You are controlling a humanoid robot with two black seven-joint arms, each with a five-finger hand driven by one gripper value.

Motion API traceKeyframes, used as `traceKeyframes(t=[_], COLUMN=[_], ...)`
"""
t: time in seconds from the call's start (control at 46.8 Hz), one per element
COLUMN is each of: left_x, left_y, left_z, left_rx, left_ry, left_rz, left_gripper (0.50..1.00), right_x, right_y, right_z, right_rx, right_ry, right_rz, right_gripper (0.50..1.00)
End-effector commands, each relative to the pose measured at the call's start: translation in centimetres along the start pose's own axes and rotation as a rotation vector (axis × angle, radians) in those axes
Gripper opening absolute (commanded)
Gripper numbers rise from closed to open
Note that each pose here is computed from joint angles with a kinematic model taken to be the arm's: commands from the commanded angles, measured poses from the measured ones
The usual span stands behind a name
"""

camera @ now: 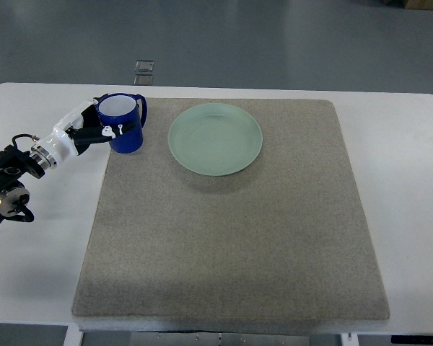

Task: Place cup left of plate with left hand
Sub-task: 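Lower the mug onto the mat beside the plate with the left hand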

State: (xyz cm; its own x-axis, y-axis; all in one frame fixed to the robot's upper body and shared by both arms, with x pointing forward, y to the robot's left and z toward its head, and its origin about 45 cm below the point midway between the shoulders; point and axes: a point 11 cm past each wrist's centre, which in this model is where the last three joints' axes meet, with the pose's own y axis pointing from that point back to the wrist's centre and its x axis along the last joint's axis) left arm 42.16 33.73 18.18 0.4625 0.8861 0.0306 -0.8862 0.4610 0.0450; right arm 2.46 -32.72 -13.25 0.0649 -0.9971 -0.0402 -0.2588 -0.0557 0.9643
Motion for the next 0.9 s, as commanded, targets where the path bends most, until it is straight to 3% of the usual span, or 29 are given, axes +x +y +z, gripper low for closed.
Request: traceKeyframes(t=[0.0,0.214,0.47,0.641,0.876], left_x=[-0.2,-0.1,-0.4,-1.3,-1.4], left_y=[-0.1,-0.2,-0.3,-0.7,-0.5], left_z=[-0.4,-0.7,-0.9,-1.2,-1.6], left_rx=[0.004,0.012,0.013,0.012,0.018], left_ry=[-0.002,-0.020,-0.012,0.003,0.008], left_rz=[0.009,0.032,0.032,0.018,0.017], left_gripper=[0.660,0.735,0.776,0.851,0.887], right_x=[0.0,0.0,0.0,0.0,0.0], right_y=[0.0,0.0,0.0,0.0,0.0], right_z=[0.0,0.0,0.0,0.0,0.0], right_rx=[0.000,0.000,0.000,0.000,0.000], right_ry=[0.000,0.000,0.000,0.000,0.000], right_rz=[0.000,0.000,0.000,0.001,0.001], right_gripper=[0.932,0.932,0.932,0.932,0.932])
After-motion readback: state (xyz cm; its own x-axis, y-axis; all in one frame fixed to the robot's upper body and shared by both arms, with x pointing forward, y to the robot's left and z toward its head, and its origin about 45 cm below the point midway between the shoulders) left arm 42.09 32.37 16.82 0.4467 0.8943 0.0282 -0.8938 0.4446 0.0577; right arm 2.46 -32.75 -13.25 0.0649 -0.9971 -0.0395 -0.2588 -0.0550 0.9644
